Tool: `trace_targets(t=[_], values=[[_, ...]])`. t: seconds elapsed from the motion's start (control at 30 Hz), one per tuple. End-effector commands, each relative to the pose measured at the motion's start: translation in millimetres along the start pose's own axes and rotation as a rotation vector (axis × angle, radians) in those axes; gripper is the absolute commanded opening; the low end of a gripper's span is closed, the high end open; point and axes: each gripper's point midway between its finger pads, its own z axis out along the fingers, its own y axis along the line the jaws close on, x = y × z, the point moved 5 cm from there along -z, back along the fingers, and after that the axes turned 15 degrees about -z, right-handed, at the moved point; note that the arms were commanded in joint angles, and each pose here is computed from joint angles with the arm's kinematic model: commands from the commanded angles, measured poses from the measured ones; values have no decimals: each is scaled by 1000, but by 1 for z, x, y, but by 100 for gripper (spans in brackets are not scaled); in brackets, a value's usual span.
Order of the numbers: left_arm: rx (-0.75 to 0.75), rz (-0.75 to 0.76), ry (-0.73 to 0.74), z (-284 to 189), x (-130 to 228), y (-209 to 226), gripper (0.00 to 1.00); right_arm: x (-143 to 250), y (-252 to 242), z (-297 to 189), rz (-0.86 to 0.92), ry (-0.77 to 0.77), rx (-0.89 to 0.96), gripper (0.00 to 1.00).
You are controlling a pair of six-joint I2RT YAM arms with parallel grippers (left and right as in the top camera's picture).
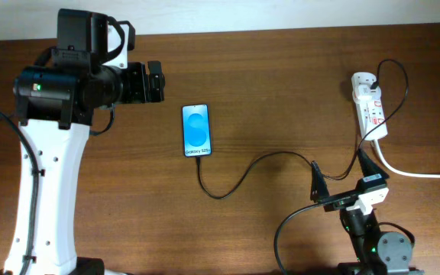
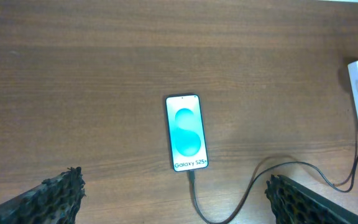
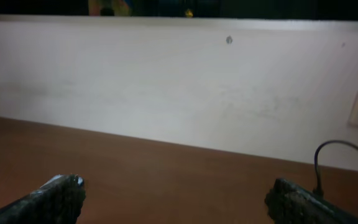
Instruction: Plug charger to phone and switch on socket
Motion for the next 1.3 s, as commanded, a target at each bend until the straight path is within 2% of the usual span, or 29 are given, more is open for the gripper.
trace_targets(t=[0.0, 0.13, 0.67, 0.77, 0.83, 0.93, 1.07, 1.27], values=[[3, 2, -18, -7, -1, 1, 99, 17, 6, -2, -1, 0, -4, 98], [3, 2, -17, -7, -1, 1, 99, 53, 18, -5, 48, 187, -64, 98], [5, 5, -19, -8, -1, 0, 99, 53, 18, -5, 47, 184, -62, 98], [32, 25, -49, -27, 7, -6, 99, 53, 18, -5, 47, 184, -62, 98], [22, 26, -65, -51, 24, 1, 99, 53, 18, -5, 47, 184, -62, 98], [-14, 28, -201, -65, 64, 30, 99, 53, 18, -5, 47, 184, -62, 98], [-23, 26, -333, -29, 150, 81, 100, 53, 18, -5, 47, 184, -62, 98], [62, -13, -725, 11, 177, 118, 99, 53, 18, -5, 47, 184, -62, 98]])
